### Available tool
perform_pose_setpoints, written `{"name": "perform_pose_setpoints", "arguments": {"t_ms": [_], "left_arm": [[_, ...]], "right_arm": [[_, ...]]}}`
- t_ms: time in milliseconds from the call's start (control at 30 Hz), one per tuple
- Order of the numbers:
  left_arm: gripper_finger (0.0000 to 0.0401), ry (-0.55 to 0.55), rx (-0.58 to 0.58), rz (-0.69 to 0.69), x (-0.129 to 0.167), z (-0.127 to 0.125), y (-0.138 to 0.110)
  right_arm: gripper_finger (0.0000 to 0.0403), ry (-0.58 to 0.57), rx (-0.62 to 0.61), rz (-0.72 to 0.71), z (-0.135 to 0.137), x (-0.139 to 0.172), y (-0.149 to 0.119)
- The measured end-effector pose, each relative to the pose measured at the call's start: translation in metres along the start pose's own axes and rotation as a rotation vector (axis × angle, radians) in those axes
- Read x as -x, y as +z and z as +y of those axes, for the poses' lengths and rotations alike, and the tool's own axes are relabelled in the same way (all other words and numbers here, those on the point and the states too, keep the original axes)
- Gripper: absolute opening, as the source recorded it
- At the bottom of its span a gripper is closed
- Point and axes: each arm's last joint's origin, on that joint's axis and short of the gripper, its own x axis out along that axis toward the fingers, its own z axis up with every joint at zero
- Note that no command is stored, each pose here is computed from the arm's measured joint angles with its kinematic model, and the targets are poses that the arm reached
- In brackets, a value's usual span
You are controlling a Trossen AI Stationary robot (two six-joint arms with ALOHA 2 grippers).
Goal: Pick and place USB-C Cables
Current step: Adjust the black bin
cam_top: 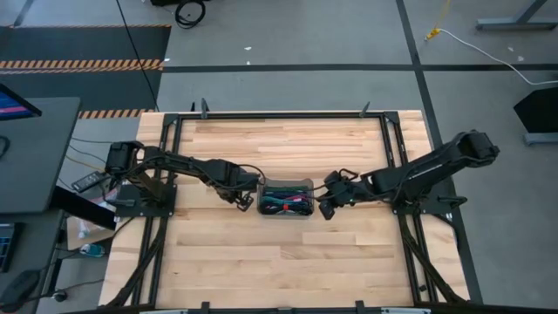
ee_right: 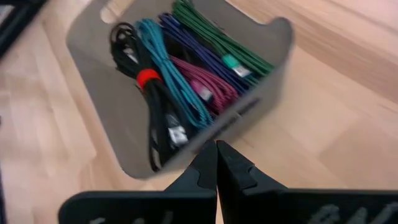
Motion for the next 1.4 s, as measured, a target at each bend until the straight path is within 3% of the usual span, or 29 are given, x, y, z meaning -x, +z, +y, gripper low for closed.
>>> {"name": "perform_pose_setpoints", "arguments": {"t_ms": [233,900,1200,1400], "left_arm": [[0.0000,-0.011,-0.010,0.010,0.000,-0.001,0.000],[0.0001,-0.038,-0.040,0.003,0.000,-0.006,-0.003],[0.0001,-0.037,-0.043,0.003,0.000,-0.006,-0.003],[0.0001,-0.040,-0.051,-0.001,0.000,-0.006,-0.003]], "right_arm": [[0.0000,0.033,-0.010,-0.032,0.005,-0.011,0.000],[0.0000,-0.010,0.060,-0.081,-0.016,-0.012,0.029],[0.0000,-0.081,0.045,0.089,-0.021,-0.010,0.009],[0.0000,-0.140,-0.030,0.040,-0.020,-0.009,0.006]]}}
